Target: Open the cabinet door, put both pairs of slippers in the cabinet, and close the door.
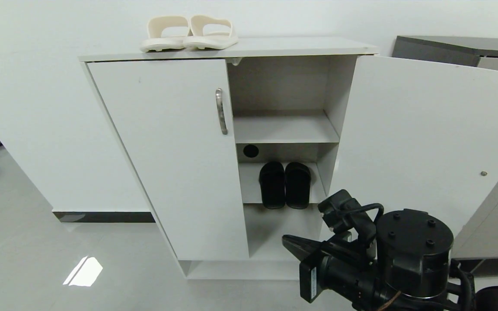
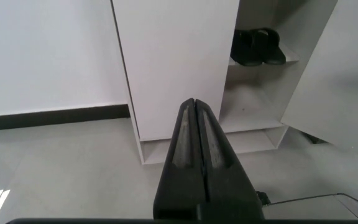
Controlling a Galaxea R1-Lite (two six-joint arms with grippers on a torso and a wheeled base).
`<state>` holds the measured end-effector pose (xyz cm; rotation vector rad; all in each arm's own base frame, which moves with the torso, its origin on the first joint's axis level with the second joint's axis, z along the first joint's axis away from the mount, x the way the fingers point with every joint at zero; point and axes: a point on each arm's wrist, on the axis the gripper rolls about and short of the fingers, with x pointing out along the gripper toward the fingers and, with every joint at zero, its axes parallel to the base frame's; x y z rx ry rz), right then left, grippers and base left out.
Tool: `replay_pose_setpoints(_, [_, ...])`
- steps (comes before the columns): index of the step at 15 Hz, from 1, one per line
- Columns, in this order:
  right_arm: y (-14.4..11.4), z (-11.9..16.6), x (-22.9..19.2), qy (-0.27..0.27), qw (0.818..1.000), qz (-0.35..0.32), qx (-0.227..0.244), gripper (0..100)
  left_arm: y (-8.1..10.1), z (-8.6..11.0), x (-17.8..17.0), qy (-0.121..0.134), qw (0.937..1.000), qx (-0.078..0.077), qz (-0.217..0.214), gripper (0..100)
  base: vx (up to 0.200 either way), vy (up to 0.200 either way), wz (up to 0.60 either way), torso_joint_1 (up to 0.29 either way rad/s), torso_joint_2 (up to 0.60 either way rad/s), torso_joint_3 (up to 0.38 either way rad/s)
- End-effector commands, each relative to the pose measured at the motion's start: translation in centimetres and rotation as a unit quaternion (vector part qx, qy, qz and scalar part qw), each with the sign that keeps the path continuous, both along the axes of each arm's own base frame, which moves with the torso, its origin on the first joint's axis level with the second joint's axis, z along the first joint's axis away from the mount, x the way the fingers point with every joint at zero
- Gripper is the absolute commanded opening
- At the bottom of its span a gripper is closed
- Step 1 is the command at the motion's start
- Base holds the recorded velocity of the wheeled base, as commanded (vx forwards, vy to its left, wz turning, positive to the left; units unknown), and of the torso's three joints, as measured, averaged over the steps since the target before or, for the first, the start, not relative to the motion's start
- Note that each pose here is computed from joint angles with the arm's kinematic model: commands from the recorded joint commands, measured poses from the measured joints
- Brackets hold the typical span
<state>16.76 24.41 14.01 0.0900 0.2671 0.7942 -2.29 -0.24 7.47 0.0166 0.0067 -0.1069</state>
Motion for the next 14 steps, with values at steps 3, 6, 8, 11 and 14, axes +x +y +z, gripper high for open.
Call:
replay_pose_setpoints(3, [0.01, -0.34, -0.02, 0.004, 1.000, 0.001, -0.005, 0, 0.02, 0.00, 0.01, 0.001, 1.0000, -0.002, 0.004, 0, 0.000, 0.000, 0.00, 0.000, 0.00, 0.000])
replay_pose_setpoints(6, [-0.06, -0.46, -0.17, 0.004, 1.000, 0.003, -0.007, 0, 0.02, 0.02, 0.01, 0.000, 1.0000, -0.002, 0.004, 0, 0.000, 0.000, 0.00, 0.000, 0.00, 0.000])
replay_pose_setpoints(8, [-0.10, -0.56, -0.15, 0.006, 1.000, 0.004, -0.008, 0, 0.02, 0.02, 0.01, -0.001, 1.0000, 0.006, 0.004, 0, 0.000, 0.000, 0.00, 0.000, 0.00, 0.000])
replay_pose_setpoints(11, [-0.35, -0.82, -0.39, 0.009, 1.000, 0.026, -0.004, 0, 0.02, 0.02, 0.01, 0.000, 1.0000, -0.002, 0.004, 0, 0.000, 0.000, 0.00, 0.000, 0.00, 0.000])
replay_pose_setpoints(14, [-0.53, -1.02, -0.48, 0.010, 1.000, 0.029, -0.004, 0, 0.02, 0.02, 0.01, 0.000, 1.0000, -0.001, 0.004, 0, 0.000, 0.200, 0.00, 0.007, 0.00, 0.006])
